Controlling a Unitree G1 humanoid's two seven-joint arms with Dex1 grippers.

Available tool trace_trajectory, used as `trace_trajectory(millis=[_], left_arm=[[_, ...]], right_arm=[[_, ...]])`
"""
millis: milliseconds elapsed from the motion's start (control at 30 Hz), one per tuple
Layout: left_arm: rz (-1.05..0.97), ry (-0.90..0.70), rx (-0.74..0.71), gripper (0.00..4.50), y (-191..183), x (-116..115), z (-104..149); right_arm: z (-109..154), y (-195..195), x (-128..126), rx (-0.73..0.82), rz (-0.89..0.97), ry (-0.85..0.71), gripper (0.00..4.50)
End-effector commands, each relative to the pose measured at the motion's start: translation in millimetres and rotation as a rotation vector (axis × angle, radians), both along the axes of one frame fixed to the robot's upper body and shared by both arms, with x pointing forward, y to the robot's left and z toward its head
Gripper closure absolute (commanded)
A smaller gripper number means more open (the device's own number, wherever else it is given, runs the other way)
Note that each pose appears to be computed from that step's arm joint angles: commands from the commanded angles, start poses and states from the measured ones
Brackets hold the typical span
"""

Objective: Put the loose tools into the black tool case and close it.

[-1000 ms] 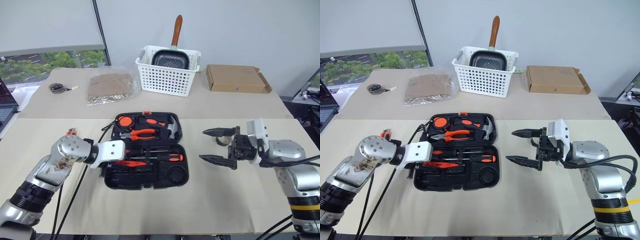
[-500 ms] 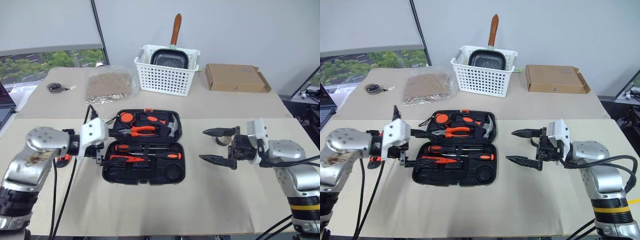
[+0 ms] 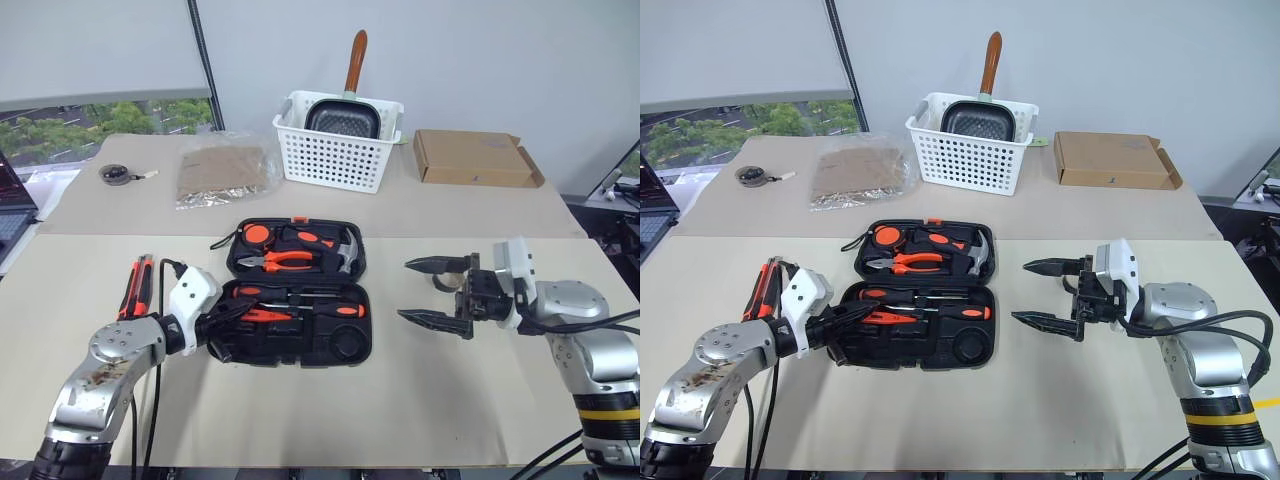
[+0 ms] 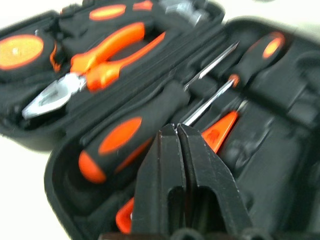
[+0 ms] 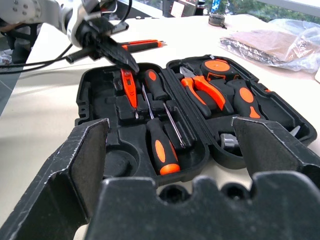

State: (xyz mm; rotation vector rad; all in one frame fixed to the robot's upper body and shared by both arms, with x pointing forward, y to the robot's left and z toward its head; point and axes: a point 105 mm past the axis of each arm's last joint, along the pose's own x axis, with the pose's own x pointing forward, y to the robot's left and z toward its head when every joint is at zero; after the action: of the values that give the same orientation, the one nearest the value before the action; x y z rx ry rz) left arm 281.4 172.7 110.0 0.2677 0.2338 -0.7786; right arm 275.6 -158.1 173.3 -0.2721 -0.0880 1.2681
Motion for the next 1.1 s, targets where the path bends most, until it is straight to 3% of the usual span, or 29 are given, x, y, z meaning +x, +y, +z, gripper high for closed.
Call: trace_trajectory(millis=[33,267,400,533,633,733,767,900,1100], left_arm=[[0.012,0.020,0.047,4.47,-2.9,1.5,-15.6],[-0.017,0.108,0.154,4.47,2.5,-11.8,-45.9],[0.025,-0.005,0.116,4.47,7.4,0.3,-27.1],[0.130,-0.158,-0.046,4.47,15.3,7.0,14.9],[0.193,-0.159,-0.161,4.47,24.7,4.3,31.4],[0.336,-0.224,-0.204,4.47,57.4,2.5,49.4],[0.396,-0.236,-0.208,3.98,71.2,1.7,52.4],[0.608,-0.257,-0.202,2.90,113.6,-3.9,54.0],[0.872,-0.232,-0.123,0.80,151.5,-21.4,37.2]], right_arm=[[10.5,0.3,0.3,0.000,0.006,-0.061,0.00],[9.2,-2.5,-0.9,-0.004,-0.008,-0.062,0.00],[9.2,-1.8,0.0,-0.003,-0.008,-0.063,0.00],[17.7,2.9,-0.4,0.054,0.018,-0.067,0.00],[22.2,6.2,0.2,0.076,0.041,-0.071,0.00],[22.4,9.0,6.1,0.081,0.059,-0.082,0.00],[22.7,10.0,8.1,0.088,0.069,-0.084,0.00],[27.1,11.6,18.0,0.108,0.100,-0.090,0.00],[33.4,9.7,29.1,0.088,0.183,-0.101,0.00]])
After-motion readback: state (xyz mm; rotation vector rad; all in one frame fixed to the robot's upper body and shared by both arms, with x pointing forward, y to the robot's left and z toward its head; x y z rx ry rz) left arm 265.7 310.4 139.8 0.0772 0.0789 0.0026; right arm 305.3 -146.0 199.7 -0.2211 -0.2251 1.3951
